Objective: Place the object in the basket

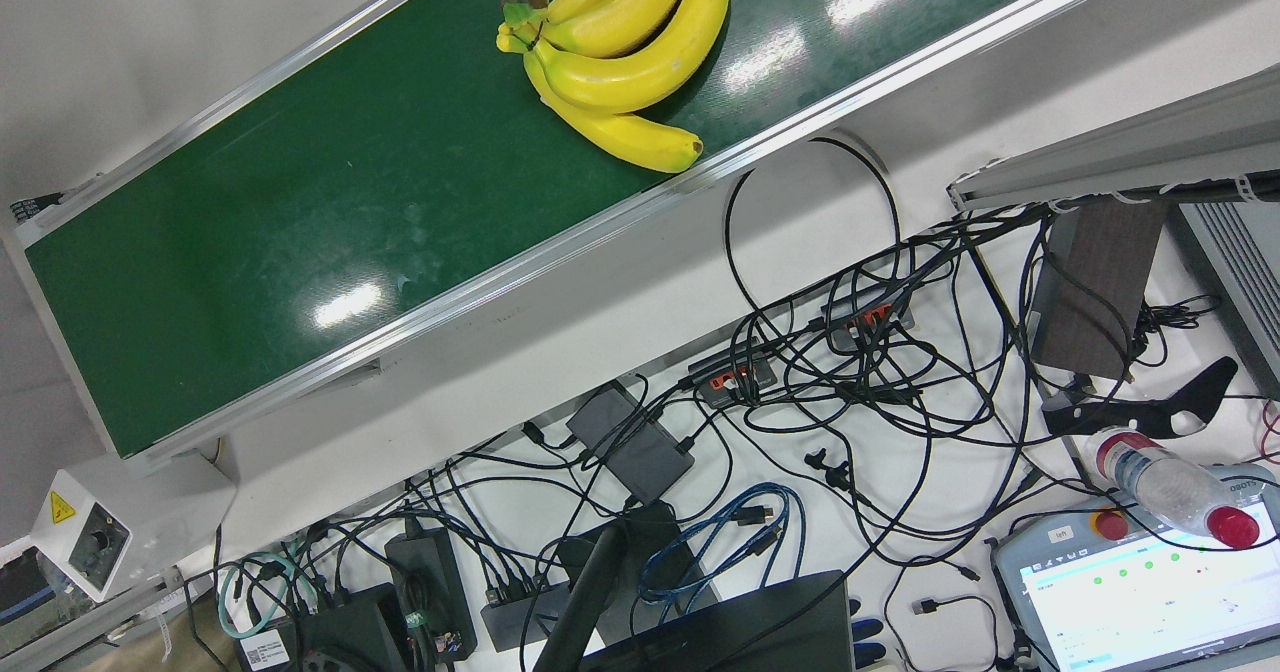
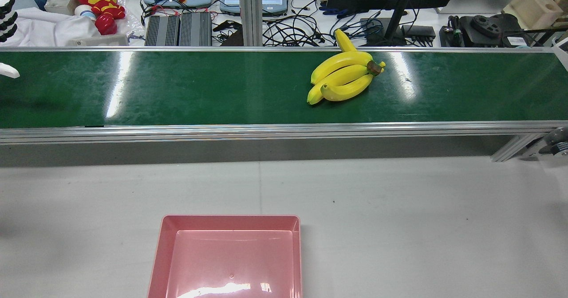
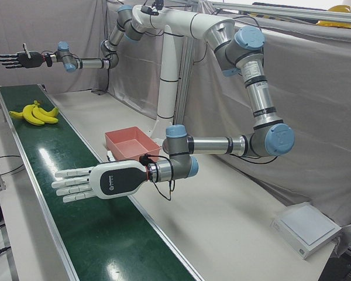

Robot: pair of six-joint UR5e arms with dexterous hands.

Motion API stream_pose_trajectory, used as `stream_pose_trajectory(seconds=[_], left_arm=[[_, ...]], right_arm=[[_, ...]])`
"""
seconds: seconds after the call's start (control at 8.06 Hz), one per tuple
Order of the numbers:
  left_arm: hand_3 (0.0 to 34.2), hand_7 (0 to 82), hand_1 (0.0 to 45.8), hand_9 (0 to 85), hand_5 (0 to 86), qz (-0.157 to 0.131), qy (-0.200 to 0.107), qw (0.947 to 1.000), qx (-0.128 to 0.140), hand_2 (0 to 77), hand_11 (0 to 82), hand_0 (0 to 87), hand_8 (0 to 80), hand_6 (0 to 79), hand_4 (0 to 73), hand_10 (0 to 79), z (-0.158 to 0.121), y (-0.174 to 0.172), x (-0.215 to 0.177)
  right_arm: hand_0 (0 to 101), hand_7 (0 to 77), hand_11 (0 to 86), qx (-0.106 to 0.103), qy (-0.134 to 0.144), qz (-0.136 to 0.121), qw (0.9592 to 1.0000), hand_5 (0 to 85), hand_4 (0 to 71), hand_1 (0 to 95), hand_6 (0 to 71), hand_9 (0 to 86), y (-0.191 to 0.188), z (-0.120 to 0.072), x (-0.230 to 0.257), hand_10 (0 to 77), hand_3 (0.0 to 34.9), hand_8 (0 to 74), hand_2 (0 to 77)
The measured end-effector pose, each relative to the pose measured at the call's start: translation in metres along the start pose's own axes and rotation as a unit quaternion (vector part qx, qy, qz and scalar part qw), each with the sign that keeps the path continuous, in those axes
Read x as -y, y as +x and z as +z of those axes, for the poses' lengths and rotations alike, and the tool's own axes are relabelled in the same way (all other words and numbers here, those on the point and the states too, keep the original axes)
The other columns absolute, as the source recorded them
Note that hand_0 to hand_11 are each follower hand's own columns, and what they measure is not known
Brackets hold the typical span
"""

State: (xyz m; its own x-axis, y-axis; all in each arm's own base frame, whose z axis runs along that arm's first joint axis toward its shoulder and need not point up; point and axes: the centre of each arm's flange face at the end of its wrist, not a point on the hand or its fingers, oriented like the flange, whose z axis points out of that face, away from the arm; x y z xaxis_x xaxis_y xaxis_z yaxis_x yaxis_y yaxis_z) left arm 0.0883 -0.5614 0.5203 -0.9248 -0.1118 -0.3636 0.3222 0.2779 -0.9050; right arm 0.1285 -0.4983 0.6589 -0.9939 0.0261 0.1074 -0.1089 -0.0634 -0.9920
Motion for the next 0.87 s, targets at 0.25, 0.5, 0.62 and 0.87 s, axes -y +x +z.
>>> stream_pose_trajectory(seconds=[0.25, 0.5, 0.62, 0.87], left_arm=[[0.5, 1.1, 12.0, 4.4, 0.5, 0.005, 0.001, 1.0000, 0.000, 0.5, 4.4, 61.6, 2.2, 0.0, 10.4, 1.6, -0.0002, 0.0008, 0.0004], [0.5, 1.1, 12.0, 4.4, 0.5, 0.004, 0.001, 1.0000, -0.001, 0.5, 4.4, 61.4, 2.2, 0.0, 10.4, 1.6, -0.0003, 0.0018, 0.0009], [0.4, 1.1, 12.0, 4.4, 0.5, 0.004, 0.002, 1.0000, -0.002, 0.5, 4.4, 61.5, 2.2, 0.0, 10.4, 1.6, -0.0003, 0.0025, 0.0011], [0.5, 1.1, 12.0, 4.4, 0.5, 0.006, 0.003, 1.0000, -0.005, 0.5, 4.4, 61.4, 2.2, 0.0, 10.4, 1.6, -0.0005, 0.0059, 0.0024]], right_arm=[[0, 0.5, 0.0, 0.000, 0.000, 0.000, 1.0000, 0.0, 0.0, 0.0, 0.0, 0.0, 0.0000, 0.0000, 0.0005, 0.0, 0.0, 0.0, 1.1], [0, 0.5, 0.0, 0.000, 0.000, 0.000, 1.0000, 0.0, 0.0, 0.0, 0.0, 0.0, 0.0000, 0.0000, 0.0001, 0.0, 0.0, 0.0, 0.5], [0, 0.5, 0.0, 0.000, 0.000, 0.000, 1.0000, 0.0, 0.0, 0.0, 0.0, 0.0, 0.0000, 0.0000, -0.0001, 0.0, 0.1, 0.0, 0.5], [0, 0.5, 0.0, 0.000, 0.000, 0.000, 1.0000, 0.0, 0.0, 0.0, 0.0, 0.0, 0.0000, 0.0000, -0.0001, 0.0, 0.0, 0.0, 0.5]])
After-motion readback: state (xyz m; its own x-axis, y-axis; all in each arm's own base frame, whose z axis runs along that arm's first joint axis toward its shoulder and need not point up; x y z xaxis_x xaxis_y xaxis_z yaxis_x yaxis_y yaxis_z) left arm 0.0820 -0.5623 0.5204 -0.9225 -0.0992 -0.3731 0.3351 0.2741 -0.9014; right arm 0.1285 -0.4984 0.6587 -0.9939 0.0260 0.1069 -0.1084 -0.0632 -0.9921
